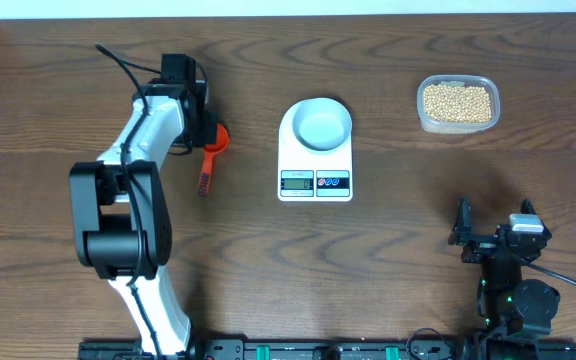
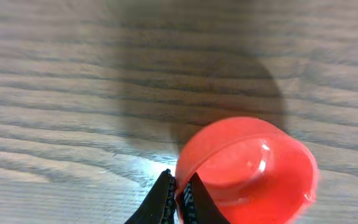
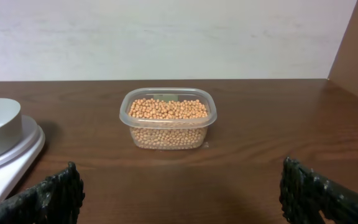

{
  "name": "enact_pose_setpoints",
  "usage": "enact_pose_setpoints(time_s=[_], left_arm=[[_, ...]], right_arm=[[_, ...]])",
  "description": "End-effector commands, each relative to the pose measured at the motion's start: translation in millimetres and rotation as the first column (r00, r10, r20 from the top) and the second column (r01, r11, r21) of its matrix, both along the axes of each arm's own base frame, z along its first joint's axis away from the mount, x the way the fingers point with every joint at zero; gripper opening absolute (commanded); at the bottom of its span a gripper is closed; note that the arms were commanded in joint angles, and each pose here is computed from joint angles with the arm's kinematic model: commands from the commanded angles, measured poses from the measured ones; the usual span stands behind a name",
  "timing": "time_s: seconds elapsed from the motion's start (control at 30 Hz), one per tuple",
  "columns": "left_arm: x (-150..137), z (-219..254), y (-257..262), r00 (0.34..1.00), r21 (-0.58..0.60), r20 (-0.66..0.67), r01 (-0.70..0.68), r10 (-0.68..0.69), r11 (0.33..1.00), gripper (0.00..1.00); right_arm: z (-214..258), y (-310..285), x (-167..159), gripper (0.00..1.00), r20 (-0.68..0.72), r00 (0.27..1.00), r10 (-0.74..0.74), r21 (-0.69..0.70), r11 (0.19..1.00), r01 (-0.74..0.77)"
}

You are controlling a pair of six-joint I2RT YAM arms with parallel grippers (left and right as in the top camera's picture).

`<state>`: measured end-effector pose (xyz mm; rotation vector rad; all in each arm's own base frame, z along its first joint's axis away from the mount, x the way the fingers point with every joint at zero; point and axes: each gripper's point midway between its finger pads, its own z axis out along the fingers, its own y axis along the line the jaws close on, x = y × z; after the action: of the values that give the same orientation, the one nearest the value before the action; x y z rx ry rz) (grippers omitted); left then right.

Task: Scoop item into bowl and weigh 50g on scale
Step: 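Lower the left gripper and pinch the red scoop's rim, then lift the red scoop with the left gripper toward the scale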

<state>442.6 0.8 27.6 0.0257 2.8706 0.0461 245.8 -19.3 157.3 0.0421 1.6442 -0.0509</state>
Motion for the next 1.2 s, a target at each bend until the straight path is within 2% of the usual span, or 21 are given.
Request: enact_pose_setpoints(time_s=[0.0, 0.23, 0.47, 0.87, 1.17], left_arm=[[10, 41, 3, 0.995, 0.002, 0.101, -0.021, 0.021, 1.0, 0.07], [12, 74, 3, 0.983, -0.01, 0.177, -0.043, 0.044, 0.999, 0.07], [7, 77, 3, 0.982, -0.029, 0.166, -0.087, 0.09, 0.996, 0.07], [-1, 95, 8, 0.931, -0.134, 0.17, -0.303, 0.323, 0.944, 0.07], [-30, 143, 26, 0.855, -0.217, 0.184, -0.446, 0.485, 0.869, 0.07]], right_arm=[[-2, -1, 0, 0.99, -0.006, 1.0, -0.004, -0.011, 1.0, 0.004], [-2, -1, 0, 0.99, -0.006, 1.0, -0.004, -0.011, 1.0, 0.004], [-2, -1, 0, 0.99, -0.006, 1.0, -0.004, -0.011, 1.0, 0.004], [-2, -1, 0, 0.99, -0.006, 1.0, -0.004, -0.011, 1.0, 0.004], [-2, -1, 0, 0.99, -0.006, 1.0, -0.004, -0.011, 1.0, 0.004]])
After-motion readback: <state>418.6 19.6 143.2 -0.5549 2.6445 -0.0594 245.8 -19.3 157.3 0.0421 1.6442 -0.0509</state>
